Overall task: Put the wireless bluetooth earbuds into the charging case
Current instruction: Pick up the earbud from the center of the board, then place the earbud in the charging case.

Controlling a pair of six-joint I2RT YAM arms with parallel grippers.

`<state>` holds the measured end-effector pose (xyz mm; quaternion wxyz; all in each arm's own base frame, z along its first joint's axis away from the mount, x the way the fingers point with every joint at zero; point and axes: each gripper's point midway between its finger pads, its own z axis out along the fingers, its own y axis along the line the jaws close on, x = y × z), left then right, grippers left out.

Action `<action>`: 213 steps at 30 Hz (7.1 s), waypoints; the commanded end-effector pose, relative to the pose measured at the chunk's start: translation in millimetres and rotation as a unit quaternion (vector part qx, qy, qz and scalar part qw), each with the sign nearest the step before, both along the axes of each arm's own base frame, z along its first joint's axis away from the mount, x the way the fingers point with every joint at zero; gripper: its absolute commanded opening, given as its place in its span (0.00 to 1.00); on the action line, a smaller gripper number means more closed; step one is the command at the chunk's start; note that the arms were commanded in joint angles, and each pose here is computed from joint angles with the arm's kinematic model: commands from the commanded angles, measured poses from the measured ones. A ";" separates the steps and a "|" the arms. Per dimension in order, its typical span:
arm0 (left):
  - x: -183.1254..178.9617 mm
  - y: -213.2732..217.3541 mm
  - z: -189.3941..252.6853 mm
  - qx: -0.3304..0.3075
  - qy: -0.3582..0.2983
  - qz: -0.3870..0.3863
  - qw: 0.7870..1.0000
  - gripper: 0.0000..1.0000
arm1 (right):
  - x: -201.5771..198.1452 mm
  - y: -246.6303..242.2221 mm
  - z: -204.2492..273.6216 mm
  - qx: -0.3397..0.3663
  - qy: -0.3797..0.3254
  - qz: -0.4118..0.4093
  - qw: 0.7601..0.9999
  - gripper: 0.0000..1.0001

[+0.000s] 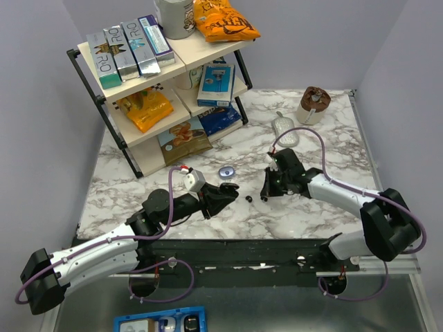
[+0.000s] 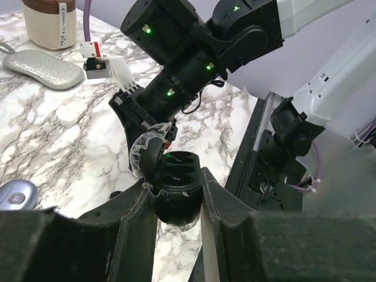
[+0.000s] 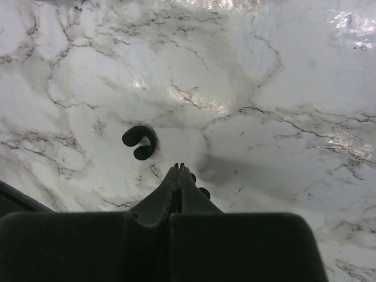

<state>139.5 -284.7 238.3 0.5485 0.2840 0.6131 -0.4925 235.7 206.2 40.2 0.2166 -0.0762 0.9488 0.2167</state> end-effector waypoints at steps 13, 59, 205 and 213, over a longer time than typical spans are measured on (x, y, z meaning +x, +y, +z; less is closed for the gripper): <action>4.9 4.1 0.0 -0.017 -0.005 0.023 1.000 0.00 | 8.3 24.1 86.8 0.169 -0.056 0.003 0.984 0.01; -7.4 -49.1 25.4 -0.072 -0.144 -0.128 0.979 0.00 | -100.1 44.7 255.1 0.366 -0.107 0.267 0.885 0.01; -23.2 -60.8 44.0 -0.121 -0.111 -0.162 0.973 0.00 | -78.9 40.2 274.2 0.235 -0.235 0.250 0.909 0.39; -25.1 -64.1 38.0 -0.099 -0.095 -0.173 0.975 0.00 | -92.2 34.0 285.8 0.223 -0.261 0.289 0.894 0.36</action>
